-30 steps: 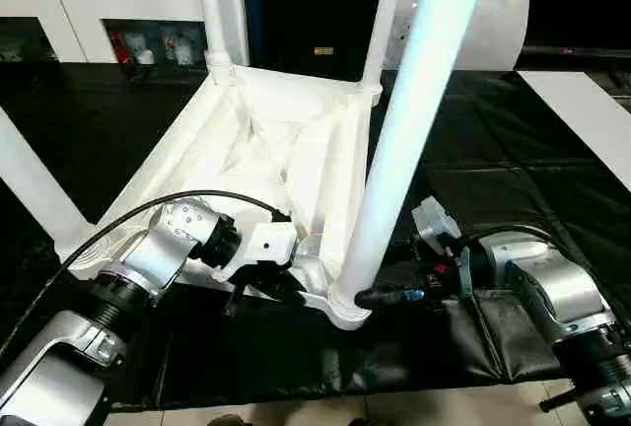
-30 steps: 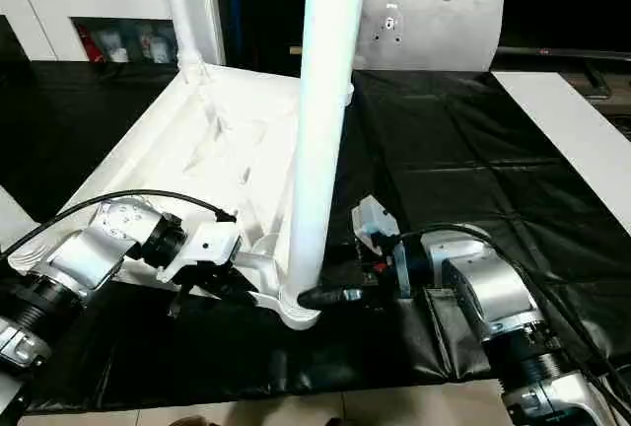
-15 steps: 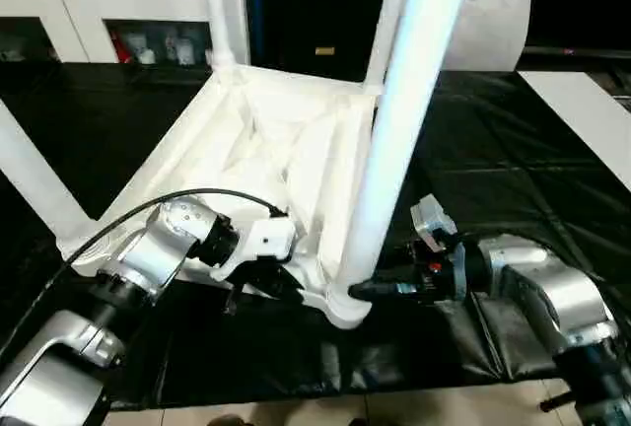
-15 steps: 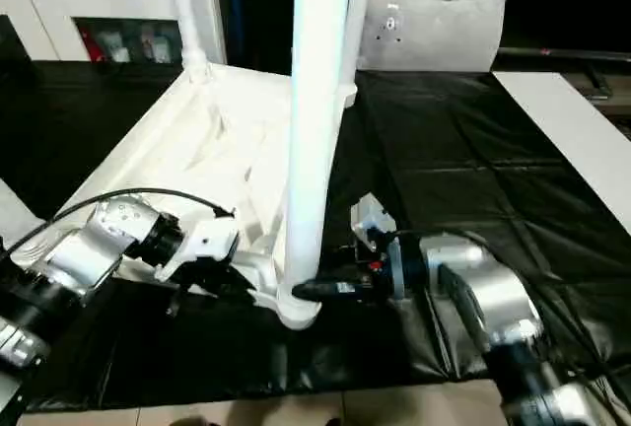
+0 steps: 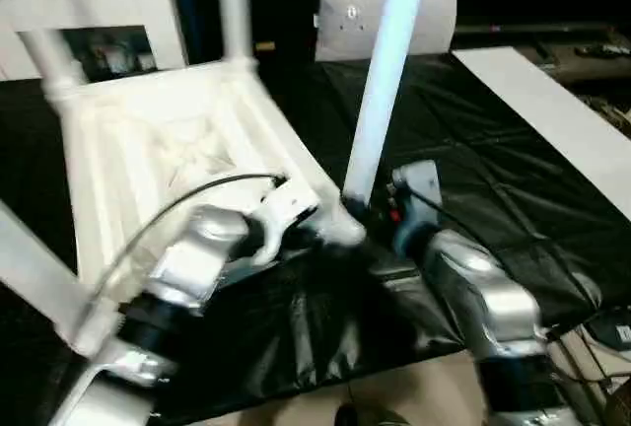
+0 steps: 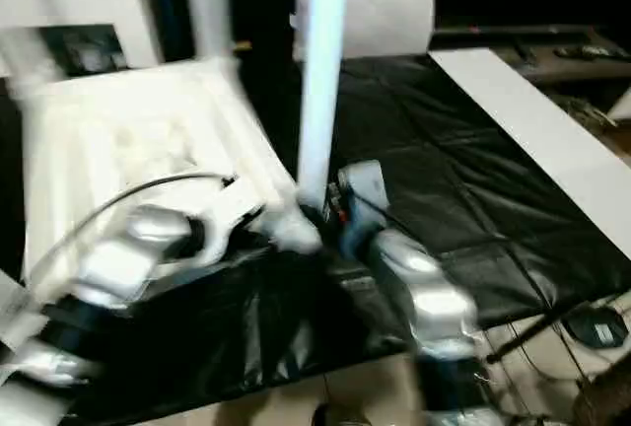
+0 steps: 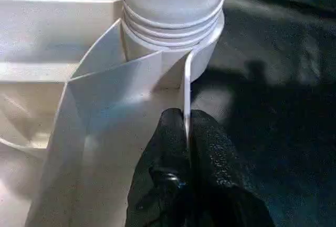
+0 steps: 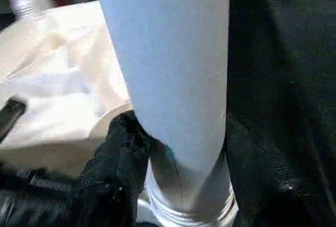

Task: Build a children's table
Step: Rotate leg to tighten

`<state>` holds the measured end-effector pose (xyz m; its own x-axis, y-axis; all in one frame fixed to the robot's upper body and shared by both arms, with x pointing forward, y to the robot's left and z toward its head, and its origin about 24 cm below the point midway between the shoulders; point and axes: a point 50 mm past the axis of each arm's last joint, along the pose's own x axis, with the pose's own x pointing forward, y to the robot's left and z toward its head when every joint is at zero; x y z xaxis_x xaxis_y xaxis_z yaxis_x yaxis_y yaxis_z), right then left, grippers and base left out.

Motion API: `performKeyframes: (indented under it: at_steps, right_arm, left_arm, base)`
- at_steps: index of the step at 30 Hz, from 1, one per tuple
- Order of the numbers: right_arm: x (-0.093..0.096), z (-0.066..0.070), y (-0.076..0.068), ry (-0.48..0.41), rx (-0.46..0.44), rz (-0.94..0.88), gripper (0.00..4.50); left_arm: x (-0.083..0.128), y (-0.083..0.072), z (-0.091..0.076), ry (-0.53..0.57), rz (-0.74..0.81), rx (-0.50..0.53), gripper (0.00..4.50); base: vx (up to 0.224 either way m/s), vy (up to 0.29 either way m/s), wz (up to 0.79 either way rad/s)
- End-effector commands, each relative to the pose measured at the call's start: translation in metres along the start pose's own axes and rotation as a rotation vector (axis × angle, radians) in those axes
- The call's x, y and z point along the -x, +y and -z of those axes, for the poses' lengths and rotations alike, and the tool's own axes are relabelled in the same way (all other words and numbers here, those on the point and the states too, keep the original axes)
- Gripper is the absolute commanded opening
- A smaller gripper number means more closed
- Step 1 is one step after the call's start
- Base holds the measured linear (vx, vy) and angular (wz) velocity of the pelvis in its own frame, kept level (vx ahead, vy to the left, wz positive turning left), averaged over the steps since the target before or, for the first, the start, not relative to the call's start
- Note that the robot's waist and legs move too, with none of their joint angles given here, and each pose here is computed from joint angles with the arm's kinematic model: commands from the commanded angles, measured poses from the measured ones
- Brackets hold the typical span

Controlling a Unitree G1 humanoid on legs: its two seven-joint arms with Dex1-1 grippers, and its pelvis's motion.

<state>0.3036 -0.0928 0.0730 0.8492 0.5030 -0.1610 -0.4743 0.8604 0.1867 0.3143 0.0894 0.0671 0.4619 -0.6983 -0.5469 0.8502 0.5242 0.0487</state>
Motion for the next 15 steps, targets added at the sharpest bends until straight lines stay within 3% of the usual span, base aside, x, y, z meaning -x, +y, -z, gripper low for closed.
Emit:
performKeyframes:
  at_steps: [1, 8, 15]
  right_arm:
    - [-0.011, 0.004, 0.022, 0.014, -0.021, -0.07, 2.64]
    - [-0.003, -0.002, 0.012, -0.046, -0.008, -0.067, 3.14]
    - [0.03, -0.01, -0.02, -0.053, 0.07, -0.253, 3.79]
  left_arm:
    - [-0.01, -0.021, -0.03, -0.106, 0.081, -0.074, 0.0]
    - [-0.005, -0.014, -0.021, -0.075, 0.073, -0.11, 0.0]
    - [0.015, -0.006, -0.002, -0.048, 0.206, -0.214, 0.0]
  base:
    - [0.0, 0.0, 0.0]
    - [0.0, 0.0, 0.0]
    - [0.0, 0.0, 0.0]
